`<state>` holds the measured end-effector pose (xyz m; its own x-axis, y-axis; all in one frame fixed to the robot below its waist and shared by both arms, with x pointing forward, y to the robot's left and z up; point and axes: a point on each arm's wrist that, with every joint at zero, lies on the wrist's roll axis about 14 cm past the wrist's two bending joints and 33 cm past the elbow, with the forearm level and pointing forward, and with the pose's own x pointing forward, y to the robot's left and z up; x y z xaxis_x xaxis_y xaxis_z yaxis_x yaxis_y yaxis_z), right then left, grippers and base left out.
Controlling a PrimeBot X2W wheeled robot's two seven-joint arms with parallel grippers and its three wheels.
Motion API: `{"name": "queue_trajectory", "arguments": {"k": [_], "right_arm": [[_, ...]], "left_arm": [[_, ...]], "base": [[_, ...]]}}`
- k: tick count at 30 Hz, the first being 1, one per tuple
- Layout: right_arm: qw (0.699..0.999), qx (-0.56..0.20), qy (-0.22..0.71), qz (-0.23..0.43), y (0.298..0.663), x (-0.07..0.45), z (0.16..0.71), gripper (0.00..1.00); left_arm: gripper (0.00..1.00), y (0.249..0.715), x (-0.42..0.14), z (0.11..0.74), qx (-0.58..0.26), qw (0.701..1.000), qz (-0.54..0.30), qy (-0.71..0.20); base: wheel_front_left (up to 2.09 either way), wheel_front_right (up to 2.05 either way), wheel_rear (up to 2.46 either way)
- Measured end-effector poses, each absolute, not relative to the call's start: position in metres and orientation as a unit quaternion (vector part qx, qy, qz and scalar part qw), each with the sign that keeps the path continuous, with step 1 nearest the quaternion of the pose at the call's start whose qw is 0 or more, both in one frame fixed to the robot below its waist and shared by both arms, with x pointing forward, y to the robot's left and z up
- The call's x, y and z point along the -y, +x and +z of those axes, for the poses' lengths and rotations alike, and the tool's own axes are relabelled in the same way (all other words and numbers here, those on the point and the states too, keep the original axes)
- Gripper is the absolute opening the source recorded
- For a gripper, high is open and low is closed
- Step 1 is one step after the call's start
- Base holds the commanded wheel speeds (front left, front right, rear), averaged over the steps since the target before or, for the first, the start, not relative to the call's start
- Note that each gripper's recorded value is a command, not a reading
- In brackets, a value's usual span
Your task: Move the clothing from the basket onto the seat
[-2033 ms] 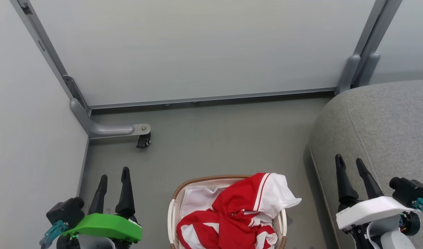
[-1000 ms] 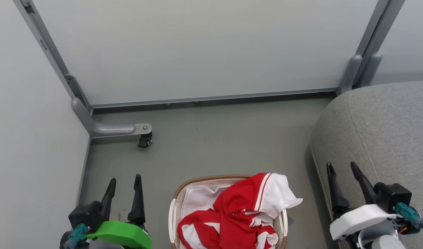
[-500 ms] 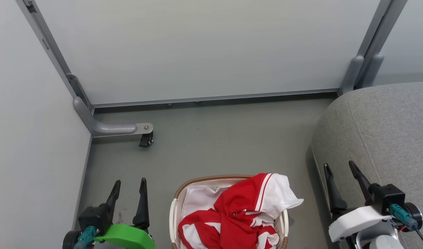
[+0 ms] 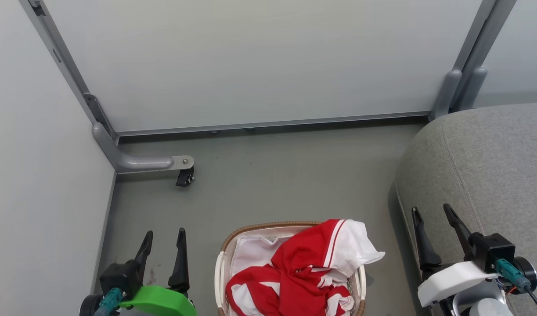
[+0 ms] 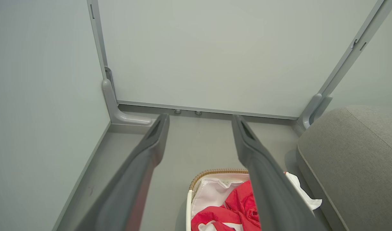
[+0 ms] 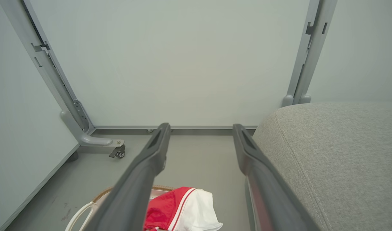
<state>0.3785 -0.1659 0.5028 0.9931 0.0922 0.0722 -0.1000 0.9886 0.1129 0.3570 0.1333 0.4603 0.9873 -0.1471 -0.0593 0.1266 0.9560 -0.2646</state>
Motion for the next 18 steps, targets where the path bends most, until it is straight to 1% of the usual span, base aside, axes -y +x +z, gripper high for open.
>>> {"name": "queue_trajectory", "arguments": {"k": [10, 14, 18], "right_arm": [[0.997, 0.031, 0.058, 0.047, 0.380, 0.167, 0.501, 1.00], [0.997, 0.028, 0.058, 0.045, 0.382, 0.168, 0.498, 1.00], [0.997, 0.028, 0.058, 0.040, 0.391, 0.171, 0.497, 1.00]], "left_arm": [[1.00, 0.358, -0.132, 0.457, -0.045, 0.988, -0.071, -0.131], [1.00, 0.359, -0.124, 0.452, -0.054, 0.987, -0.083, -0.127], [1.00, 0.371, -0.114, 0.452, -0.055, 0.985, -0.101, -0.127]], "base": [[0.00, 0.00, 0.00], [0.00, 0.00, 0.00], [0.00, 0.00, 0.00]]}}
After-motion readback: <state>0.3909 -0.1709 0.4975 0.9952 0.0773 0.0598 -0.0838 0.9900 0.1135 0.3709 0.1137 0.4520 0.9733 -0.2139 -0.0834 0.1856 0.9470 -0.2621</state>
